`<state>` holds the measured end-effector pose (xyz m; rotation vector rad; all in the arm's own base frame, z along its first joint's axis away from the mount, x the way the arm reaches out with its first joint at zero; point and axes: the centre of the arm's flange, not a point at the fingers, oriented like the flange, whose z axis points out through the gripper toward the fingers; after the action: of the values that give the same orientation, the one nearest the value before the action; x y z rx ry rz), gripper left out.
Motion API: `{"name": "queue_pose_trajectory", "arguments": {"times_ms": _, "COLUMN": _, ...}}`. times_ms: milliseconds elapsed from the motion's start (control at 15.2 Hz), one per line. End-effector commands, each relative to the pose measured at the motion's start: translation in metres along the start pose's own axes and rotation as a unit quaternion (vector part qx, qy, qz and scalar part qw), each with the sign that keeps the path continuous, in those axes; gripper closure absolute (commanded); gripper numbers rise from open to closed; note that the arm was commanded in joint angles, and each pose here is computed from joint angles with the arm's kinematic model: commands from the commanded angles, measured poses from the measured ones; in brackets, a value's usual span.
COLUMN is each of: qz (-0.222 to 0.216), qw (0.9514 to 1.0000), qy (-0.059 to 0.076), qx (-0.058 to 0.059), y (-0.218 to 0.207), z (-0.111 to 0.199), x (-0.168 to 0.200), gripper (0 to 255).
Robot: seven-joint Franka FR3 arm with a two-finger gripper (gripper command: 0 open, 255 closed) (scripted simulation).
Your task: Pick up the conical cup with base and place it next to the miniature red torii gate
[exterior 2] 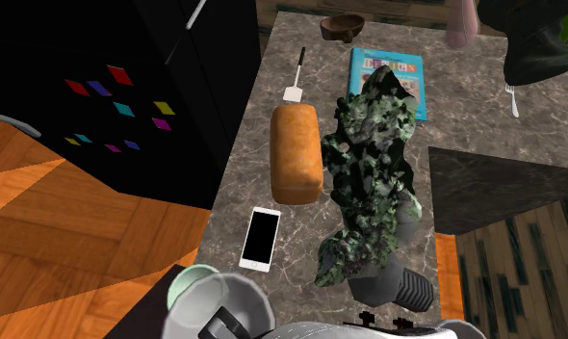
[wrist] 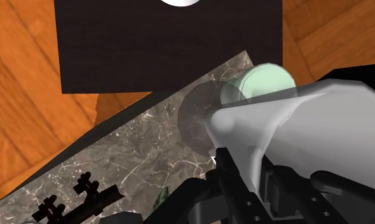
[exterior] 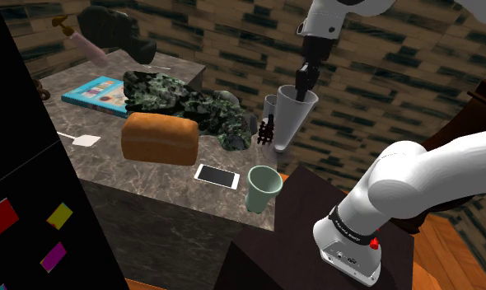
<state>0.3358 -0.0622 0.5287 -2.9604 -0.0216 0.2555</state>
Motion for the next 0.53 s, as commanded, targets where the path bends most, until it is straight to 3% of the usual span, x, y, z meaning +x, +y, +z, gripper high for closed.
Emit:
{"name": "queue_pose_trajectory", "arguments": {"times_ms": 0, "qz": 0.000, "qw": 1.0000, "qy": 0.001, "qx": 0.000, "y": 0.001, "z": 0.011, "x": 0.001, "gripper": 255}}
{"name": "queue_pose_trajectory", "arguments": {"times_ms": 462, "qz": 0.000, "qw": 1.0000, "qy": 0.001, "qx": 0.000, "y": 0.007, "z": 0.047, "x": 0.008, "gripper": 255}}
